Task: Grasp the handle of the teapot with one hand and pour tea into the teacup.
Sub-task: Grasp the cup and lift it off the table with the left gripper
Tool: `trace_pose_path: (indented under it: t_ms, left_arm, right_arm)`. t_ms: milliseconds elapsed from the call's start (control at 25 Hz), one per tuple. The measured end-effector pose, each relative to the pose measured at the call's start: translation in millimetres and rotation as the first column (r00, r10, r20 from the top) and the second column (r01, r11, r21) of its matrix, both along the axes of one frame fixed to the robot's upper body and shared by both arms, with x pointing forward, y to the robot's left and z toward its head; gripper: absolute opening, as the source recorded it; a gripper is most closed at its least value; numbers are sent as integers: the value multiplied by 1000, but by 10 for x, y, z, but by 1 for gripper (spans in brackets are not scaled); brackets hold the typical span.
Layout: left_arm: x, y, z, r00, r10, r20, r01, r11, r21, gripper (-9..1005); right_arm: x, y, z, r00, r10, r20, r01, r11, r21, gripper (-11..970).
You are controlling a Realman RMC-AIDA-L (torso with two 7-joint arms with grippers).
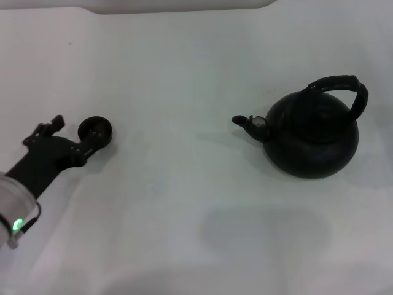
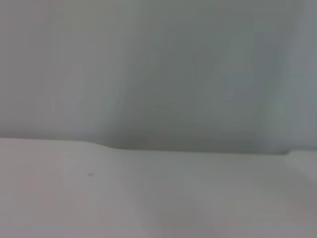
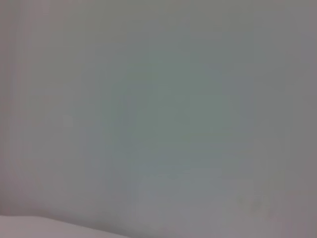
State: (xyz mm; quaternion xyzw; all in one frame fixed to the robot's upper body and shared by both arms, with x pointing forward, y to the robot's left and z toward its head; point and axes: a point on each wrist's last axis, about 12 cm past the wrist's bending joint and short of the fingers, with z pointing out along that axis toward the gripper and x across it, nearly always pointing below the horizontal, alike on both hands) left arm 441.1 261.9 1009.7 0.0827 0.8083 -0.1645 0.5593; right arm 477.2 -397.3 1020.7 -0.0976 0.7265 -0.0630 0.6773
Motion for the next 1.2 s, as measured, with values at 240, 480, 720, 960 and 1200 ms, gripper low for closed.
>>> trace_pose_path:
  t_ms: [240,480,720,960,1200]
  left_arm:
    - [85,-157,98,1000,-15,-20,16,999,31,887]
    - [139,-222,147,999,7,-53,-4,999,53,888]
    - [156,-270,174,998,7,-61,-4,999,53,888]
    - [162,-257,146,997,17,-81,-14,999,38,888]
    - [215,-243,101,994,22,-105,-20,999,25,888]
  right_arm:
    - [-38,-15,-17,1000,-5,-7,5,1000,-1,794]
    - [-48,-24,-20,1000,-7,-9,7,1000,-2,794]
    - [-17,-19,-3,1000,-2,-3,2,1000,-5,794]
    - [5,-17,10,1000,2,1,-2,1000,-7,793]
    - [14,-22,14,1000,1,1,-1,1000,-10,793]
